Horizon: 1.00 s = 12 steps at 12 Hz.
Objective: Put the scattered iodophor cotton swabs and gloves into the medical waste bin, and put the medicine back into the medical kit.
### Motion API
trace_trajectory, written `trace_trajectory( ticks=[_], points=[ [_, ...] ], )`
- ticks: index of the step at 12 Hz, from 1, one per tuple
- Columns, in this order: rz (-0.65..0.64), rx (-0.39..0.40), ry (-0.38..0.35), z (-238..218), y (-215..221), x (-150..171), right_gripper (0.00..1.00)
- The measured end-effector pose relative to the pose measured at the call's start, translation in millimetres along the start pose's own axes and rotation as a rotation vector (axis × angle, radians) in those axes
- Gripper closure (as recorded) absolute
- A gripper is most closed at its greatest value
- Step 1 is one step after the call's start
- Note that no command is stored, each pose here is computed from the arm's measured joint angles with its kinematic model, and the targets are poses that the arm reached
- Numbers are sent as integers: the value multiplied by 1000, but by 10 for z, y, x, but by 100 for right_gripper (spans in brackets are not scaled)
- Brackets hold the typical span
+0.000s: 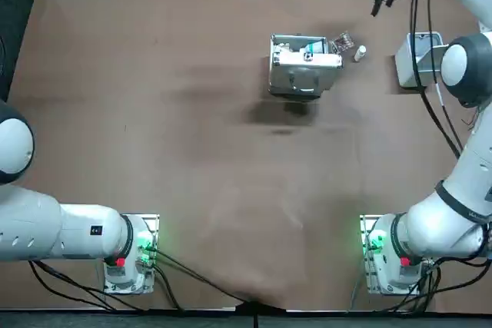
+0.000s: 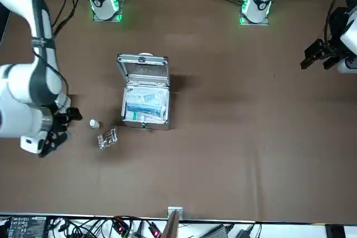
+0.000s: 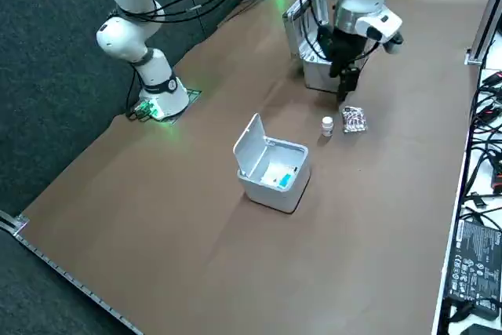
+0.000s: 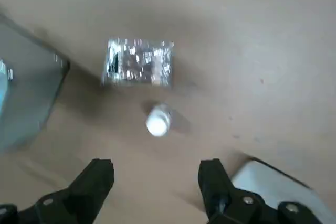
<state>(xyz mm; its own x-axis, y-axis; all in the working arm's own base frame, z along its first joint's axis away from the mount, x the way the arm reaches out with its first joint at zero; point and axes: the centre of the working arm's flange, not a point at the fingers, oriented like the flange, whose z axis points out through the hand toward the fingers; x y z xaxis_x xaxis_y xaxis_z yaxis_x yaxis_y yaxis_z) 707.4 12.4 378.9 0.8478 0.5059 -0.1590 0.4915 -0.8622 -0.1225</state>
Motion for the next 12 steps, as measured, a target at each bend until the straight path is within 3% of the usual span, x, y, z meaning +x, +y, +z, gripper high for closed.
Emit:
trace_trajectory(
  ticks=[4, 6, 12],
  points=[
    [255, -3, 16, 423, -375, 420, 3],
    [414, 7, 41, 760, -664, 685, 11],
    [578, 2, 46, 1388, -968, 942, 22]
  ],
)
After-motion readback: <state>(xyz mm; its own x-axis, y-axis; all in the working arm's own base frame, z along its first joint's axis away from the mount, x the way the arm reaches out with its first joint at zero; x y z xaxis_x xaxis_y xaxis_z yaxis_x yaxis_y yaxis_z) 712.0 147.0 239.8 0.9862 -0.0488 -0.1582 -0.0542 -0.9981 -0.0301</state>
